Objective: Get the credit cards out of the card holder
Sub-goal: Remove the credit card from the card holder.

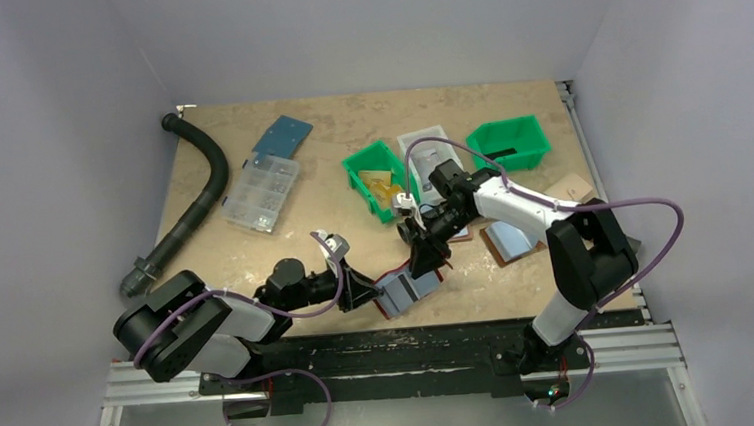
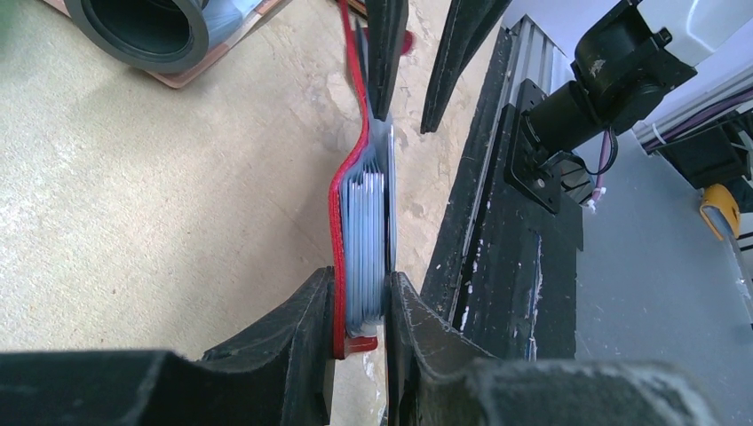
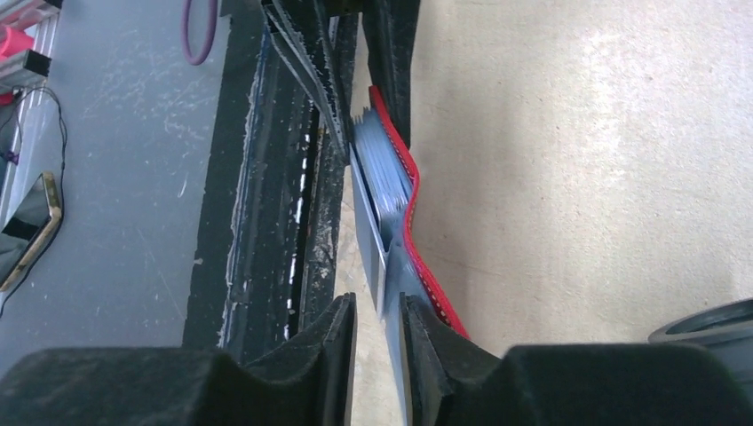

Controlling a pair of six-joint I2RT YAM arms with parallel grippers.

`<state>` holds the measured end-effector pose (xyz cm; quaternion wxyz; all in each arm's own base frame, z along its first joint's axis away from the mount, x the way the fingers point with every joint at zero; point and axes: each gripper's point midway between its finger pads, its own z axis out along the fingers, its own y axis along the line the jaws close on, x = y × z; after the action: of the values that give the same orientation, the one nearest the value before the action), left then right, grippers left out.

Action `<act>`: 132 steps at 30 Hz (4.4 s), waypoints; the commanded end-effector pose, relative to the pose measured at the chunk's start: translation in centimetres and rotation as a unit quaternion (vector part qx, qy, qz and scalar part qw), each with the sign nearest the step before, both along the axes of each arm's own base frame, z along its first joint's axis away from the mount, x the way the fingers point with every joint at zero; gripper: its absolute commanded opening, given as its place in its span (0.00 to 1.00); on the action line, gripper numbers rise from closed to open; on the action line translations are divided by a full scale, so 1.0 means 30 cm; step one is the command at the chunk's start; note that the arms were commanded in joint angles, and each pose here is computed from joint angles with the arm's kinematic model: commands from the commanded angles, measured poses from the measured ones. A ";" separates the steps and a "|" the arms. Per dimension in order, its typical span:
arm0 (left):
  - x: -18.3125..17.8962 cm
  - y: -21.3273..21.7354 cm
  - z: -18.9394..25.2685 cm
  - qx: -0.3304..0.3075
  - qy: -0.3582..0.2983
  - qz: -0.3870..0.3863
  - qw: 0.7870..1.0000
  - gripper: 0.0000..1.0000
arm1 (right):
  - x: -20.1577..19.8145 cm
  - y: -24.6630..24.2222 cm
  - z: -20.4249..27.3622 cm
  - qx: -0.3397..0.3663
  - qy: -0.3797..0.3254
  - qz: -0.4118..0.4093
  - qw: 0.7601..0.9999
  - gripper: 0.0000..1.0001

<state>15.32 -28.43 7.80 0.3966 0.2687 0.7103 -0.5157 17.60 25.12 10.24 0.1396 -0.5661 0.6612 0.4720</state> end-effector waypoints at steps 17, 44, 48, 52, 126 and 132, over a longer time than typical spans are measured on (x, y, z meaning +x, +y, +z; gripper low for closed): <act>-0.008 -0.008 0.110 -0.091 -0.007 0.006 0.996 0.00 | -0.015 0.044 0.002 0.005 -0.002 0.007 1.000 0.43; 0.050 -0.019 0.154 -0.123 0.005 0.047 0.991 0.00 | 0.008 0.088 -0.039 -0.014 0.050 -0.037 0.998 0.38; 0.051 -0.016 0.152 -0.123 0.006 0.050 0.991 0.00 | 0.008 0.090 -0.037 -0.013 0.051 -0.036 0.998 0.30; 0.051 -0.011 0.151 -0.121 0.005 0.053 0.991 0.00 | 0.007 0.094 -0.027 -0.007 0.052 -0.031 0.998 0.09; 0.178 0.031 -0.011 0.085 0.027 0.112 0.990 0.28 | 0.109 -0.001 -0.044 -0.036 0.026 -0.081 0.996 0.00; 0.162 0.066 0.090 0.019 0.035 0.150 0.988 0.55 | 0.099 0.004 -0.034 -0.022 0.066 -0.080 0.994 0.00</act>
<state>19.65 -27.19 7.88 0.4039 0.2022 0.7833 -0.4271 20.43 24.88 8.12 0.1301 -0.5024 0.7228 0.4563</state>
